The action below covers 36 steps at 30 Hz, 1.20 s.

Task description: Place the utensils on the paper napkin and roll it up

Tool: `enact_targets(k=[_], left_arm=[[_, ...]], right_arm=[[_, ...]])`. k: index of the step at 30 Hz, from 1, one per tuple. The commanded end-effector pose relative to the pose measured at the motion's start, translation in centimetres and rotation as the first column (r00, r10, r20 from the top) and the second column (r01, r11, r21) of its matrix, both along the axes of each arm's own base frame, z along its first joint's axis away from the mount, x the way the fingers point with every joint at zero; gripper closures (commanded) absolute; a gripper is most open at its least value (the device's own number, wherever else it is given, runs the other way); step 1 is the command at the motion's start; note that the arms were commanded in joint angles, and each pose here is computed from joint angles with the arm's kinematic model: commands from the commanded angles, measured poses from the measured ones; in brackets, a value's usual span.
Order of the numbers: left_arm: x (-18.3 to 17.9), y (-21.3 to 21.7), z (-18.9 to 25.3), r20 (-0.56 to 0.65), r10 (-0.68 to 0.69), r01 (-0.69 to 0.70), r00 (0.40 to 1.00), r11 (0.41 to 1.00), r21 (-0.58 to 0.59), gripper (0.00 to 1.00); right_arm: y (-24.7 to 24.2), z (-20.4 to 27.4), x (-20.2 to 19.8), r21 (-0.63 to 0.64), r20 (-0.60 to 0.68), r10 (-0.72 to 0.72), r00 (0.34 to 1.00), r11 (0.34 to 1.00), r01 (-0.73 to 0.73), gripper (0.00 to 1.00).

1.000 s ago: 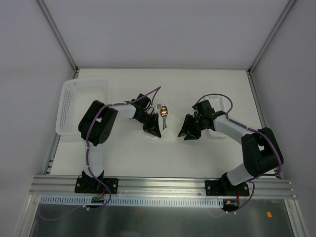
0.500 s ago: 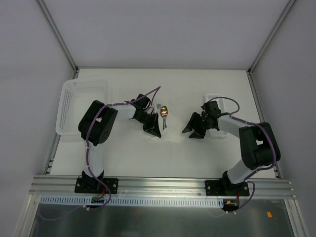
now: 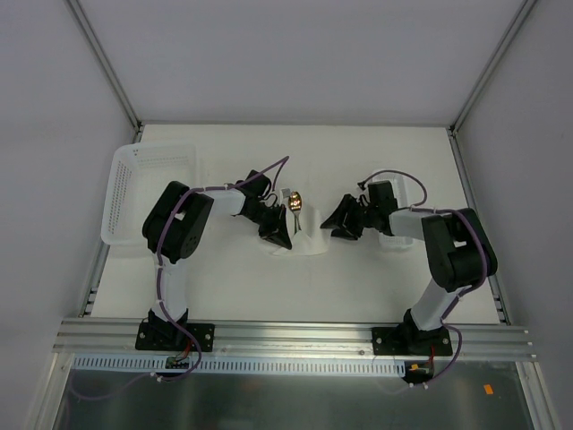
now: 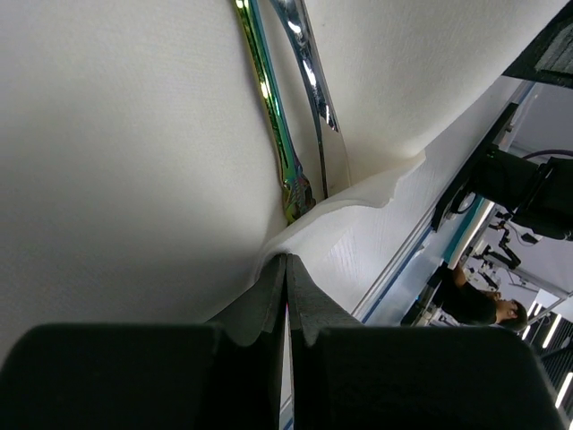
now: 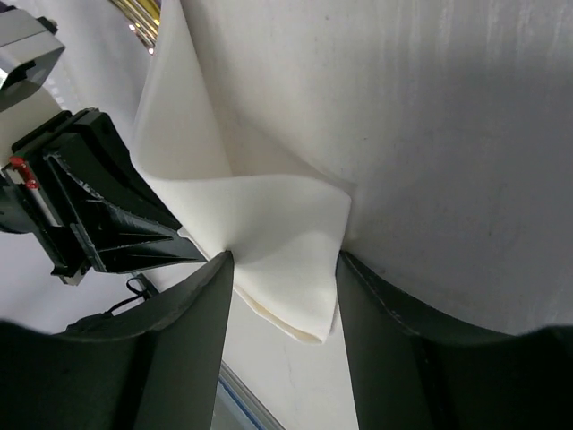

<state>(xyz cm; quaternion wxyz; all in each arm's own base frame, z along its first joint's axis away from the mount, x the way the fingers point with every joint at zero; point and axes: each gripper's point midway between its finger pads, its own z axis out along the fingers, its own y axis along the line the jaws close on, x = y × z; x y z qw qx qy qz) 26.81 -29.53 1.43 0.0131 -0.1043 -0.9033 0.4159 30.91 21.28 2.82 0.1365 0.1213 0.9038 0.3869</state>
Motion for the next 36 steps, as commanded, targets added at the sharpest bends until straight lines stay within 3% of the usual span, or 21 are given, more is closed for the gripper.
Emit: enact_targets(k=[1,4,10,14,28,36], left_arm=[[0.3,1.7,-2.9,0.004,0.028,-0.028,1.000,0.994,0.103,1.00],[0.4,1.7,-2.9,0.006,0.030,-0.030,1.000,0.994,0.102,1.00],[0.5,1.9,-2.9,0.009,0.036,-0.036,0.999,0.994,0.105,1.00],[0.5,1.9,-2.9,0.007,0.037,-0.038,0.999,0.994,0.106,1.00],[0.4,2.1,-3.1,0.005,0.039,-0.039,0.999,0.993,0.110,1.00],[0.5,2.1,-3.1,0.007,0.039,-0.040,0.999,0.993,0.112,1.00]], right_arm=[[-1.3,-3.7,-2.0,-0.065,-0.056,-0.020,0.998,0.998,0.016,0.46],[-1.5,-3.7,-2.6,-0.054,-0.051,-0.022,0.998,0.998,0.019,0.46],[-2.9,-5.3,-4.4,-0.079,-0.112,-0.067,0.991,0.995,0.058,0.38],[-2.4,-6.3,-5.1,-0.026,-0.157,-0.087,0.984,0.996,0.083,0.30],[-3.9,-6.9,-6.9,0.090,-0.175,-0.157,0.972,0.981,0.174,0.35],[-3.1,-7.1,-5.9,0.177,-0.168,-0.200,0.965,0.957,0.229,0.35]])
